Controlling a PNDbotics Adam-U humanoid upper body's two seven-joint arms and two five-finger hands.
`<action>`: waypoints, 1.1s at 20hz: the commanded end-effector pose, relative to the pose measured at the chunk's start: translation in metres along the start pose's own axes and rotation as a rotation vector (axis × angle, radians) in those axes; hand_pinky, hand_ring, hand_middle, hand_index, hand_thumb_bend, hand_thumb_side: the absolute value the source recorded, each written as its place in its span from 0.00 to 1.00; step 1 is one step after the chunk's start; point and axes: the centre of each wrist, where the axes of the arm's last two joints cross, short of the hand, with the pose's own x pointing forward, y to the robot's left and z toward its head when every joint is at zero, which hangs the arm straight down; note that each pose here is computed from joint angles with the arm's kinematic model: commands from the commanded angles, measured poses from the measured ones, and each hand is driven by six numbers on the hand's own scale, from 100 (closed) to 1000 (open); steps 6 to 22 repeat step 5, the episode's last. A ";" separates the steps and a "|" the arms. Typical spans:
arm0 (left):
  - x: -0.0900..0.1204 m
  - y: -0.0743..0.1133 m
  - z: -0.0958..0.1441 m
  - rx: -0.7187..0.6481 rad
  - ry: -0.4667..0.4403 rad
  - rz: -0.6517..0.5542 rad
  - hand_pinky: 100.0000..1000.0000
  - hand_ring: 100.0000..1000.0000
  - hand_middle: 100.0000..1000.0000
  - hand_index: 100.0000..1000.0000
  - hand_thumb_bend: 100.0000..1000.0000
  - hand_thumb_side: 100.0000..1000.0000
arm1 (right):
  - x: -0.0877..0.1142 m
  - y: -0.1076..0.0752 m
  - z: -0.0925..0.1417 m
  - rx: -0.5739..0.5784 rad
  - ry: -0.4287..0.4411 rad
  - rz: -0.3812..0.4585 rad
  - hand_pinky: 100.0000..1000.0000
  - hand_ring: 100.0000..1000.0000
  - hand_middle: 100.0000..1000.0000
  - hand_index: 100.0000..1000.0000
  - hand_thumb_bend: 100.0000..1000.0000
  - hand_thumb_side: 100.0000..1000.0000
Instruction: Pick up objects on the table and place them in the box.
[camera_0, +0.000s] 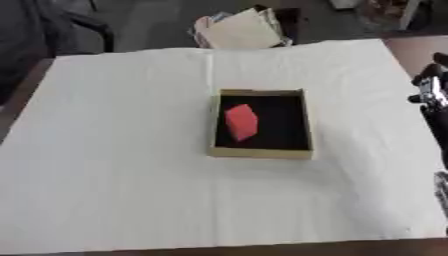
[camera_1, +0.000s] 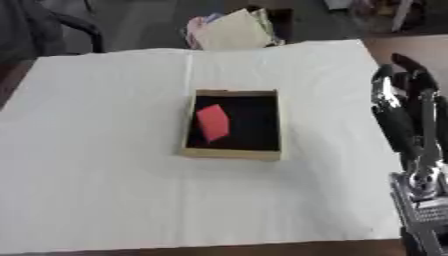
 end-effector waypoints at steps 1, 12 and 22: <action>0.017 0.019 -0.009 0.038 -0.040 -0.001 0.71 0.59 0.60 0.76 0.09 0.35 | 0.005 -0.004 -0.004 0.000 -0.029 0.018 0.53 0.72 0.49 0.84 0.00 0.61; 0.016 0.018 -0.009 0.040 -0.038 -0.003 0.71 0.59 0.59 0.76 0.09 0.35 | 0.005 -0.004 -0.004 0.000 -0.027 0.018 0.53 0.72 0.49 0.84 0.00 0.62; 0.016 0.018 -0.009 0.040 -0.038 -0.003 0.71 0.59 0.59 0.76 0.09 0.35 | 0.005 -0.004 -0.004 0.000 -0.027 0.018 0.53 0.72 0.49 0.84 0.00 0.62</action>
